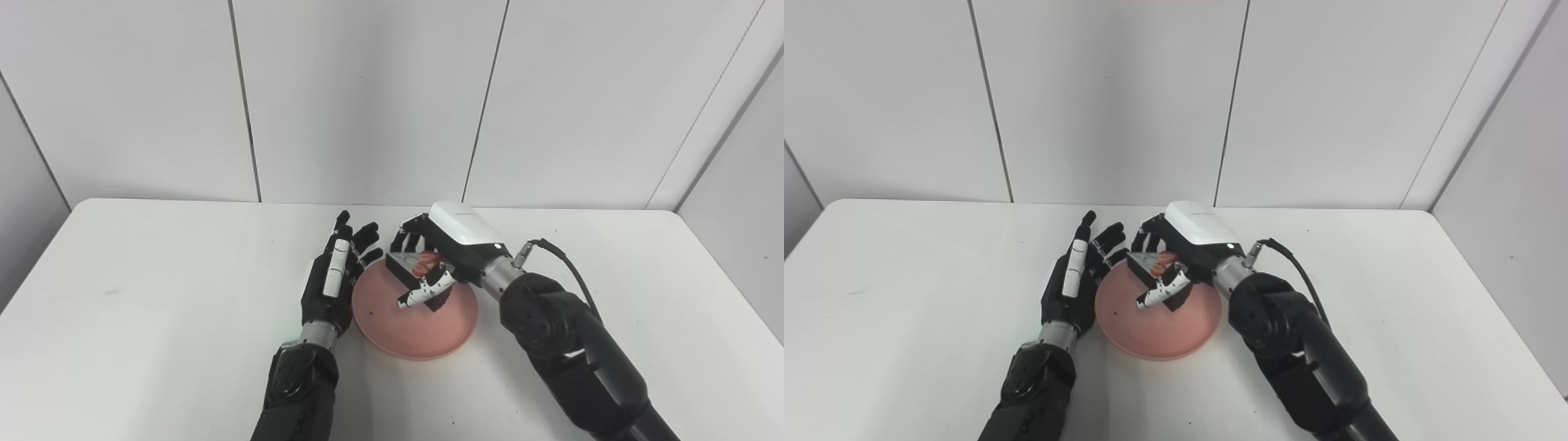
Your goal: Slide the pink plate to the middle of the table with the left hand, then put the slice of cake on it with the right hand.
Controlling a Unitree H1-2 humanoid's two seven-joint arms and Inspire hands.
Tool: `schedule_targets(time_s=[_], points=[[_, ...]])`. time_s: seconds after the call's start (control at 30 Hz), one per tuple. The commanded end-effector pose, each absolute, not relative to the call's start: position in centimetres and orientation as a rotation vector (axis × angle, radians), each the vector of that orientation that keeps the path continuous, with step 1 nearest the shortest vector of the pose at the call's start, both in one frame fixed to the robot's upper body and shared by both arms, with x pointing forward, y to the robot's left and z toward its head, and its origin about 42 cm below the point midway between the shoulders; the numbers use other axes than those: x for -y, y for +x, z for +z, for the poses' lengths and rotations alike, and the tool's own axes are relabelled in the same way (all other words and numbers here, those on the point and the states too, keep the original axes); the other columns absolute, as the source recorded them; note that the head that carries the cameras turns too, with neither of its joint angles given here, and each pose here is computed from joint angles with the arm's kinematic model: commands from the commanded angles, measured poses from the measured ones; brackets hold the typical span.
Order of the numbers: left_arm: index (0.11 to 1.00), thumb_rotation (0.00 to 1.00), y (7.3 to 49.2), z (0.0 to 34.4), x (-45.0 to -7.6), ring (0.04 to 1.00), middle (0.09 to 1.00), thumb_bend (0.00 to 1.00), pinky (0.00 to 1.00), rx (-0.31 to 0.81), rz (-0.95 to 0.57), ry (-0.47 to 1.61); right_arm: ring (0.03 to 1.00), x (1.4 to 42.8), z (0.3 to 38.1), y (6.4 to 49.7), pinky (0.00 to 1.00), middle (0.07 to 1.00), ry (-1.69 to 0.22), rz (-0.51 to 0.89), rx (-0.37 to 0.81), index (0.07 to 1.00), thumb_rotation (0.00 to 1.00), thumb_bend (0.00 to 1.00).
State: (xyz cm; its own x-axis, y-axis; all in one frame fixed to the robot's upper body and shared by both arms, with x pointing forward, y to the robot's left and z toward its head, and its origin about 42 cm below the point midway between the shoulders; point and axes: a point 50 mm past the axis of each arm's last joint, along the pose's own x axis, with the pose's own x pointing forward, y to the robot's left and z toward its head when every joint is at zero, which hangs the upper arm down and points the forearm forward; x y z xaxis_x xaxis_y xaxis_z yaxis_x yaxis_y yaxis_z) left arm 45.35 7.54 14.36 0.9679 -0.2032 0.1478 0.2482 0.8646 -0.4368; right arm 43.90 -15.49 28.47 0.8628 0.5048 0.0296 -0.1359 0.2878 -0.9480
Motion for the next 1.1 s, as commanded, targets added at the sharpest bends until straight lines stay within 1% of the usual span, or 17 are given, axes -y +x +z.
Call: schedule_targets(time_s=[0.0, 0.2, 0.37, 0.43, 0.5, 0.67, 0.7, 0.73, 0.8, 0.83, 0.87, 0.9, 0.93, 0.97, 1.03, 1.07], points=[[0.958, 0.73, 43.6, 11.0, -6.8, 0.848, 0.794, 0.92, 0.78, -0.012, -0.220, -0.484, 0.273, 14.9, 30.3, 44.3, 0.20, 0.473, -1.214, 0.425, 0.443, 0.488, 0.00, 0.53], [0.961, 0.74, 43.4, 11.0, -6.8, 0.852, 0.797, 0.93, 0.77, -0.009, -0.224, -0.465, 0.286, 14.7, 28.3, 45.1, 0.21, 0.474, -1.225, 0.444, 0.409, 0.490, 0.00, 0.53], [0.962, 0.75, 43.3, 10.9, -6.8, 0.843, 0.794, 0.92, 0.75, -0.010, -0.221, -0.454, 0.270, 14.5, 26.7, 45.9, 0.20, 0.473, -1.218, 0.440, 0.420, 0.488, 0.00, 0.53], [0.963, 0.76, 43.3, 10.9, -6.9, 0.836, 0.790, 0.91, 0.74, -0.008, -0.219, -0.449, 0.249, 14.4, 26.1, 46.3, 0.18, 0.472, -1.216, 0.437, 0.421, 0.487, 0.00, 0.53], [0.963, 0.77, 43.3, 10.9, -7.0, 0.836, 0.792, 0.93, 0.74, -0.008, -0.218, -0.446, 0.240, 14.4, 25.6, 46.6, 0.18, 0.471, -1.217, 0.432, 0.422, 0.487, 0.00, 0.53], [0.968, 0.77, 43.3, 10.8, -7.3, 0.841, 0.807, 0.91, 0.74, -0.006, -0.219, -0.440, 0.242, 14.5, 25.0, 46.9, 0.18, 0.471, -1.229, 0.412, 0.438, 0.486, 0.00, 0.53], [0.967, 0.77, 43.3, 10.8, -7.3, 0.841, 0.808, 0.91, 0.74, -0.006, -0.219, -0.440, 0.252, 14.5, 25.0, 47.0, 0.18, 0.471, -1.233, 0.407, 0.443, 0.486, 0.00, 0.53], [0.965, 0.77, 43.3, 10.7, -7.4, 0.840, 0.805, 0.92, 0.74, -0.007, -0.218, -0.440, 0.285, 14.5, 24.9, 47.0, 0.21, 0.474, -1.237, 0.402, 0.447, 0.487, 0.00, 0.53], [0.963, 0.77, 43.3, 10.7, -7.5, 0.839, 0.803, 0.92, 0.74, -0.009, -0.216, -0.436, 0.304, 14.7, 25.0, 46.9, 0.22, 0.475, -1.247, 0.396, 0.463, 0.487, 0.00, 0.53], [0.960, 0.78, 43.3, 10.7, -7.6, 0.840, 0.812, 0.92, 0.74, -0.010, -0.215, -0.433, 0.357, 14.8, 25.0, 46.9, 0.27, 0.463, -1.252, 0.394, 0.472, 0.506, 0.01, 0.53], [0.958, 0.78, 43.4, 10.7, -7.7, 0.840, 0.818, 0.91, 0.74, -0.010, -0.215, -0.426, 0.390, 14.9, 25.1, 46.8, 0.30, 0.456, -1.253, 0.393, 0.483, 0.517, 0.01, 0.53], [0.958, 0.79, 43.4, 10.6, -7.8, 0.842, 0.835, 0.91, 0.74, -0.010, -0.215, -0.422, 0.420, 15.0, 25.2, 46.8, 0.33, 0.500, -1.254, 0.392, 0.489, 0.506, 0.09, 0.52], [0.959, 0.80, 43.4, 10.6, -7.8, 0.843, 0.844, 0.91, 0.74, -0.011, -0.215, -0.421, 0.436, 15.0, 25.2, 46.7, 0.34, 0.523, -1.254, 0.390, 0.495, 0.500, 0.12, 0.52], [0.956, 0.80, 43.5, 10.6, -7.9, 0.852, 0.855, 0.90, 0.74, -0.011, -0.215, -0.418, 0.495, 15.1, 25.2, 46.7, 0.39, 0.587, -1.252, 0.385, 0.500, 0.589, 0.39, 0.70], [0.953, 0.80, 43.5, 10.5, -8.1, 0.854, 0.854, 0.90, 0.75, -0.011, -0.214, -0.417, 0.586, 15.4, 25.2, 46.5, 0.47, 0.668, -1.247, 0.376, 0.507, 0.650, 0.60, 0.79], [0.953, 0.80, 43.5, 10.5, -8.1, 0.855, 0.851, 0.89, 0.75, -0.010, -0.215, -0.420, 0.651, 15.6, 25.2, 46.4, 0.53, 0.715, -1.242, 0.373, 0.510, 0.681, 0.72, 0.86]])
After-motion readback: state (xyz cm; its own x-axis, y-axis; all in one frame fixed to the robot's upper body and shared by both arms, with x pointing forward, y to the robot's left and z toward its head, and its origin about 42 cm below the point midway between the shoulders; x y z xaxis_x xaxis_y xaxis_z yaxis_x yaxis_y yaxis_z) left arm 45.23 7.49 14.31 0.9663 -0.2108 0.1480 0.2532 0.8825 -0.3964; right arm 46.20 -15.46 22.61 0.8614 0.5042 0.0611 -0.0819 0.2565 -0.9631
